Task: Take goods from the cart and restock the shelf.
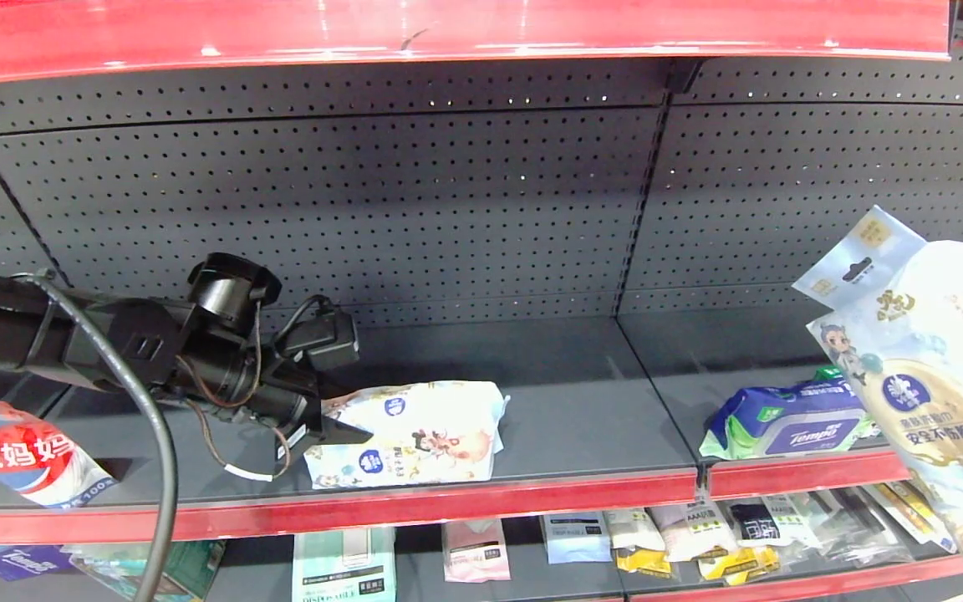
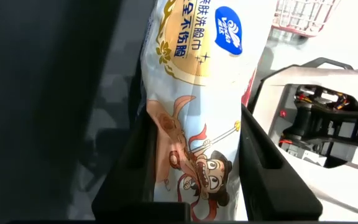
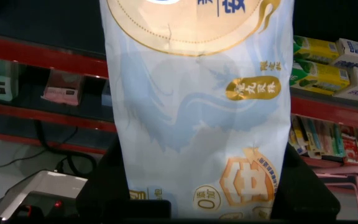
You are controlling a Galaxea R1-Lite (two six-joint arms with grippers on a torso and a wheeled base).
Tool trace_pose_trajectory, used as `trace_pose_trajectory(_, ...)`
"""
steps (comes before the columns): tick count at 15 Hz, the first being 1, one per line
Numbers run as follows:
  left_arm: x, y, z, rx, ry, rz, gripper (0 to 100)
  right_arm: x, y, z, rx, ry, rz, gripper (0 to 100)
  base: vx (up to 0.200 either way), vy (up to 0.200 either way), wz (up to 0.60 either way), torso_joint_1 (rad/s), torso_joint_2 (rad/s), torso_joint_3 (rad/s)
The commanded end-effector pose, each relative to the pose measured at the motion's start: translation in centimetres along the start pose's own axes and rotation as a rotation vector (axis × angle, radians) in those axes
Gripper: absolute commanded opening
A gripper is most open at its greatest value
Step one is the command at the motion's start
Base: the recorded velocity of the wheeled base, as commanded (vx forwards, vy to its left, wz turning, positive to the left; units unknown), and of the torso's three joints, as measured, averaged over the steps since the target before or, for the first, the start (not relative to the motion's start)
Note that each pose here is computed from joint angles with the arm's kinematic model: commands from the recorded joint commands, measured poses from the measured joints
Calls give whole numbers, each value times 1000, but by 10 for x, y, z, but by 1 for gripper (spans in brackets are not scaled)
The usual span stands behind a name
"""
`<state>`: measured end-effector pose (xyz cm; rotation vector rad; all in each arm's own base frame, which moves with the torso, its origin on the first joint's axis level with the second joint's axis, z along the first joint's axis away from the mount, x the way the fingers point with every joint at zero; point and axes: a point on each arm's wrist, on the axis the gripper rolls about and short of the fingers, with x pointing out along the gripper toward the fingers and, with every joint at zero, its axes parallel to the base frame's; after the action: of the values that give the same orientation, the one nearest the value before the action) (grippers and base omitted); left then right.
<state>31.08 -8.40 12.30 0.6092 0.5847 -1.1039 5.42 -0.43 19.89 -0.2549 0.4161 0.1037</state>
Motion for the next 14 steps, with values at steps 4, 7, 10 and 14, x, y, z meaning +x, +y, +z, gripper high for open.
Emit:
trace_pose_trajectory(4, 0, 4, 0, 3, -11, 4, 0, 0, 0, 0, -10, 1, -1, 0, 0, 0, 0, 0, 0, 0)
trace_pose_trajectory(7, 3, -4, -9, 15, 9, -27, 0, 0, 0, 0, -10, 1, -1, 0, 0, 0, 0, 0, 0, 0)
trace_pose_trajectory(10, 5, -4, -12, 22, 4, -22, 0, 0, 0, 0, -10, 1, -1, 0, 0, 0, 0, 0, 0, 0)
trace_pose_trajectory(14, 6, 5, -13, 35, -28, 15, 0, 1, 0, 1, -17, 7, 1, 0, 0, 0, 0, 0, 0, 0)
